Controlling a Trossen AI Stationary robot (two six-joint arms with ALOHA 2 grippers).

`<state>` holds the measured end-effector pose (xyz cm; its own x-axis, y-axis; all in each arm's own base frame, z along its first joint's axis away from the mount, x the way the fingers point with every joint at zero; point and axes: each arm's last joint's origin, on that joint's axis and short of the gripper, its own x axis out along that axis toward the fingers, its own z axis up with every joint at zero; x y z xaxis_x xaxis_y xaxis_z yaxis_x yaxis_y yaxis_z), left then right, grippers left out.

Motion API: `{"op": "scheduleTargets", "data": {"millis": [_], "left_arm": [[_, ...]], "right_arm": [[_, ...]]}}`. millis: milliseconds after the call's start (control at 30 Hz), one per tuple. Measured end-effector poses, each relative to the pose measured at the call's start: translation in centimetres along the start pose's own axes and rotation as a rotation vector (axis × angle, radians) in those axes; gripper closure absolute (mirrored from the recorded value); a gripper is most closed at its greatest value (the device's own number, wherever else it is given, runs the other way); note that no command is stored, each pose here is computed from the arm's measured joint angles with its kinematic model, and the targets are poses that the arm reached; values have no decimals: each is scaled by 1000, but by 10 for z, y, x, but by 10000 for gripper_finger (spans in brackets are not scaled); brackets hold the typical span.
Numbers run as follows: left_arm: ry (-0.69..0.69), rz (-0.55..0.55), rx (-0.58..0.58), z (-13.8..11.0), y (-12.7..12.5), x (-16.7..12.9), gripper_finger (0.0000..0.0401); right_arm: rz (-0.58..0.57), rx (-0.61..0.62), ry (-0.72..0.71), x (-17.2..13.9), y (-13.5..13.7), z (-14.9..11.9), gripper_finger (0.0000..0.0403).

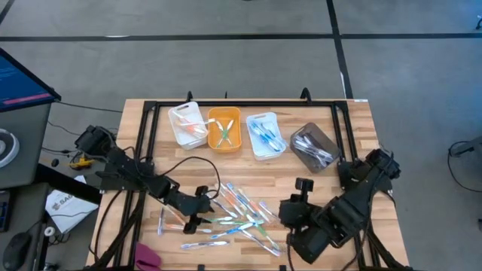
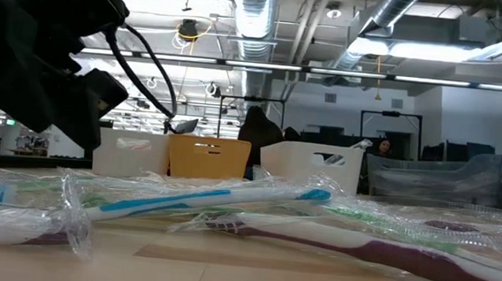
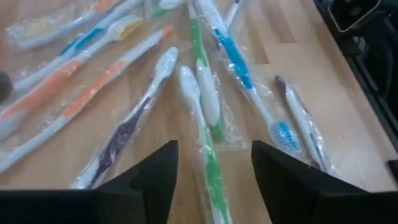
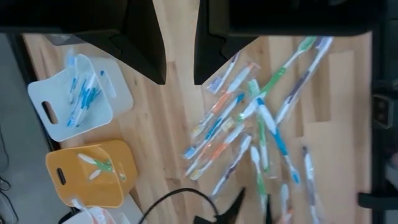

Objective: Pick & Place Toothbrushes
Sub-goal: Put the white green toothbrush into the yellow bin

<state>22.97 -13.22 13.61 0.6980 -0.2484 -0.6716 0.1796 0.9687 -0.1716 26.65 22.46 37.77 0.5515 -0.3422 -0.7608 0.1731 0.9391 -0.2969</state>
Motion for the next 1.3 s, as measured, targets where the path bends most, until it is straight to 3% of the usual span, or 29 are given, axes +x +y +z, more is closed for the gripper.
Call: {"op": "scheduleTargets", "data": {"millis": [433, 833, 967, 1300], "left_arm": [[54, 13, -8, -20, -5, 15, 203], [50, 38, -57, -24, -5, 34, 214], [53, 50, -94, -25, -4, 34, 250], [59, 67, -101, -26, -3, 33, 385]], "right_arm": [[34, -21, -90, -18, 18, -10, 327], [-19, -103, -35, 14, 58, -19, 327], [-30, -144, -11, 23, 78, -30, 327], [-80, -354, 41, 36, 128, -71, 327]]}}
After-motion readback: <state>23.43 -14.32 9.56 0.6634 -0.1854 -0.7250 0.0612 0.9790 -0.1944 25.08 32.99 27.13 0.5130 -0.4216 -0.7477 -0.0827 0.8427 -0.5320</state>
